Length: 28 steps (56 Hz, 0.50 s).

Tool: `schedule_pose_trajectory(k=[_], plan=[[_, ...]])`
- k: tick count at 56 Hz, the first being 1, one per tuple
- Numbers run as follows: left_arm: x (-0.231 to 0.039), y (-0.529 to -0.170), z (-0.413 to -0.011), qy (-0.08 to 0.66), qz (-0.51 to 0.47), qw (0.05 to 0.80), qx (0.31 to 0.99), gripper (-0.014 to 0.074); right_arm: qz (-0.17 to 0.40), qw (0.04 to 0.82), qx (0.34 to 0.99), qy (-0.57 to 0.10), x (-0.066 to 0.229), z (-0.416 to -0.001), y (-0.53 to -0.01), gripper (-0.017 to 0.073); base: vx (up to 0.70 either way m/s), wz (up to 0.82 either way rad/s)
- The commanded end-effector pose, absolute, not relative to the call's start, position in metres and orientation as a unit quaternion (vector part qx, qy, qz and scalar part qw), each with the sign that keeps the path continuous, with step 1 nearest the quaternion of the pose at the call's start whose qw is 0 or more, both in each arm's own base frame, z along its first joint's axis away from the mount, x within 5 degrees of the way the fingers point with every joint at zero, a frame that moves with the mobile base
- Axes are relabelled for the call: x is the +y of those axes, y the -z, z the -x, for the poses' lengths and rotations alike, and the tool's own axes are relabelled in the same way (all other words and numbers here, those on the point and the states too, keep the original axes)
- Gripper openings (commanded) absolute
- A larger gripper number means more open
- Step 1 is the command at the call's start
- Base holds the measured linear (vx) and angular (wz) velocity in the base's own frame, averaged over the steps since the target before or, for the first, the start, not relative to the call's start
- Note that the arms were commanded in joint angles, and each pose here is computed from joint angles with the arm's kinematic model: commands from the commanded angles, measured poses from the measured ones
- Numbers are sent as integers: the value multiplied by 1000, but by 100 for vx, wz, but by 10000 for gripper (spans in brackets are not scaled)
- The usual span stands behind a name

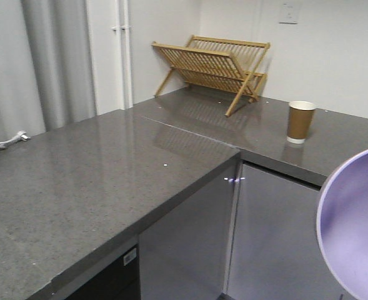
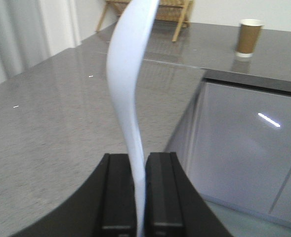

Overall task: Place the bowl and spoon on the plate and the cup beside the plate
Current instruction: 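Drive the base to the counter with the pale blue plate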

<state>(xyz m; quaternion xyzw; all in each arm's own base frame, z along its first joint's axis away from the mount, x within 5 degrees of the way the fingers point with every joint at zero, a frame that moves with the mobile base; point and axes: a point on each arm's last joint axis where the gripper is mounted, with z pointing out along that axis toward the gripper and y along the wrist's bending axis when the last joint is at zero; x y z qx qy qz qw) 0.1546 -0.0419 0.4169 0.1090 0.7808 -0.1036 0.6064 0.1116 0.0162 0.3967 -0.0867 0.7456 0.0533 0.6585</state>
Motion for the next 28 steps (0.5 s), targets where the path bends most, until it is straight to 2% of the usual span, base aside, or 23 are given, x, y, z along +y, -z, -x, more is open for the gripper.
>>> schedule_pose_trajectory(k=[1, 28], plan=[[-41, -434, -152, 112, -99, 652, 743, -3, 67, 697, 713, -45, 13, -109, -413, -8, -8, -51], [-41, -434, -152, 112, -99, 652, 743, -3, 67, 697, 713, -45, 13, -109, -413, -8, 0, -49]])
